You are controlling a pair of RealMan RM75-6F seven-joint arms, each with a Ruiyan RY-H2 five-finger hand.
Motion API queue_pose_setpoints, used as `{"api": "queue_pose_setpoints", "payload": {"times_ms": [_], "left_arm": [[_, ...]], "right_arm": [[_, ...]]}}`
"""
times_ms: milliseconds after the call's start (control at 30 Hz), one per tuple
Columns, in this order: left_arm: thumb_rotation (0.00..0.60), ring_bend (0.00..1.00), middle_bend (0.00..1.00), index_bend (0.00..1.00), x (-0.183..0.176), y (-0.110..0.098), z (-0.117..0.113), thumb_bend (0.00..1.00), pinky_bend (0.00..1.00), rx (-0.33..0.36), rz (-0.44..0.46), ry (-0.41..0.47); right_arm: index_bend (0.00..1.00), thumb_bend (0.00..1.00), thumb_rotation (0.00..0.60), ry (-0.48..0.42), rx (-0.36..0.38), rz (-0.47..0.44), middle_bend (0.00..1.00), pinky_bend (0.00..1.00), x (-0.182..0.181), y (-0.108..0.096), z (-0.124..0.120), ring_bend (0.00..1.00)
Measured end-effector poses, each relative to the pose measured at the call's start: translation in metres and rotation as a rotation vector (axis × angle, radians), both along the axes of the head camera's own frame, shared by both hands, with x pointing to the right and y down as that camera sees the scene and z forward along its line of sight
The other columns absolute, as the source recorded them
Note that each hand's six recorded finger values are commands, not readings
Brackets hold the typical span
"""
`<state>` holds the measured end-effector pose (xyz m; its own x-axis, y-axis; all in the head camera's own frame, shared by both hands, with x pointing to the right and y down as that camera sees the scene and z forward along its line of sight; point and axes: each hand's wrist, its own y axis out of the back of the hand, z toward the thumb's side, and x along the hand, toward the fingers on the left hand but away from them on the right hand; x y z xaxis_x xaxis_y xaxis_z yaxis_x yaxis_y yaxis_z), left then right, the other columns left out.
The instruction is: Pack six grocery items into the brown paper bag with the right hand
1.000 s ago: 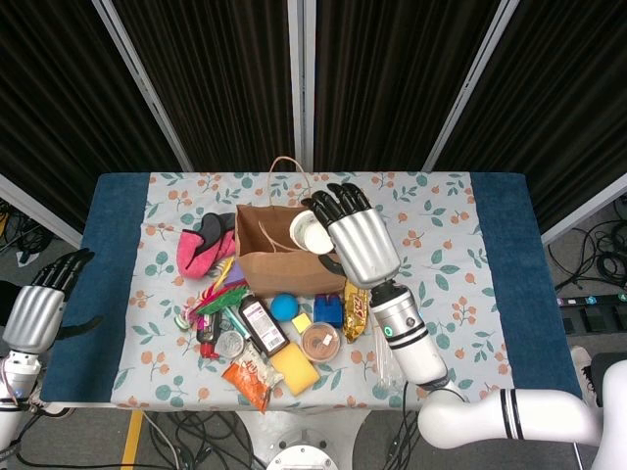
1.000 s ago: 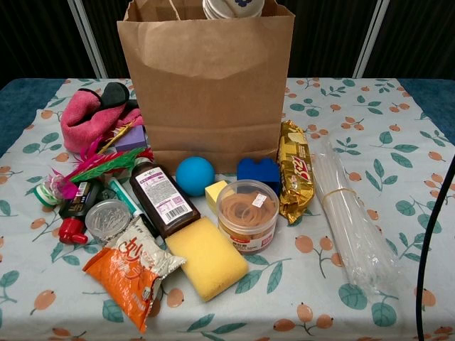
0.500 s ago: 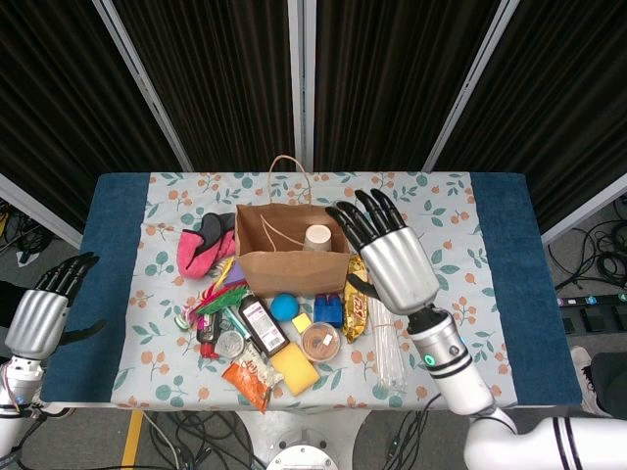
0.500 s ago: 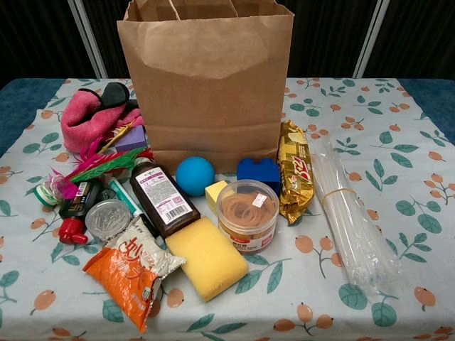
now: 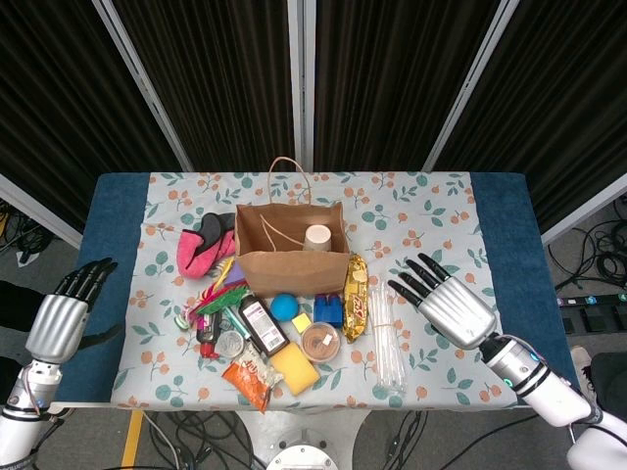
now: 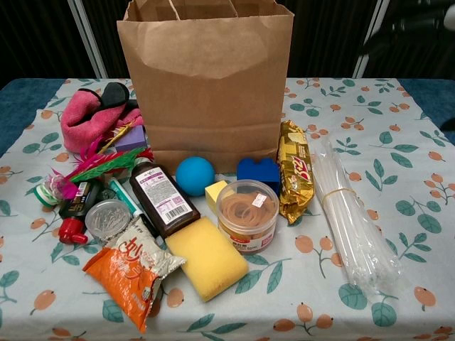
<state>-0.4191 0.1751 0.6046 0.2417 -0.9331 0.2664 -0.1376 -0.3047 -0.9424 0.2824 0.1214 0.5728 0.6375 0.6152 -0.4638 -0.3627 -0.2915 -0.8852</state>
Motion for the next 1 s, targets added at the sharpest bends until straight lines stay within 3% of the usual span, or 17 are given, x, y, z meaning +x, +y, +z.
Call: {"api": "queue_pose_setpoints", "payload": {"times_ms": [167, 300, 767, 1000], "left_arm": [[0.6, 0.15, 0.2, 0.15, 0.0, -0.001, -0.002, 0.14, 0.23, 0.023, -0.01, -0.028], [0.6, 0.15, 0.2, 0.15, -0.002, -0.004, -0.006, 0.14, 0.23, 0.05, -0.027, -0.051], [0.6, 0.15, 0.2, 0.15, -0.013, -0.008, -0.012, 0.14, 0.23, 0.087, -0.037, -0.097], [0.6, 0.15, 0.2, 0.15, -0.015, -0.007, -0.008, 0.14, 0.23, 0.077, -0.04, -0.085]], "right_arm": [[0.16, 0.0, 0.6, 0.077, -0.064, -0.215, 0.2, 0.11, 0.007, 0.016, 0.04, 0.09], [0.17, 0.0, 0.6, 0.087, -0.111, -0.331, 0.2, 0.12, -0.004, 0.027, 0.067, 0.1], [0.19, 0.03, 0.6, 0.058, -0.139, -0.419, 0.21, 0.12, -0.028, 0.045, 0.113, 0.11], [0.33, 0.09, 0.6, 0.039, -0.095, -0.432, 0.3, 0.13, -0.034, 0.051, 0.119, 0.19]]}}
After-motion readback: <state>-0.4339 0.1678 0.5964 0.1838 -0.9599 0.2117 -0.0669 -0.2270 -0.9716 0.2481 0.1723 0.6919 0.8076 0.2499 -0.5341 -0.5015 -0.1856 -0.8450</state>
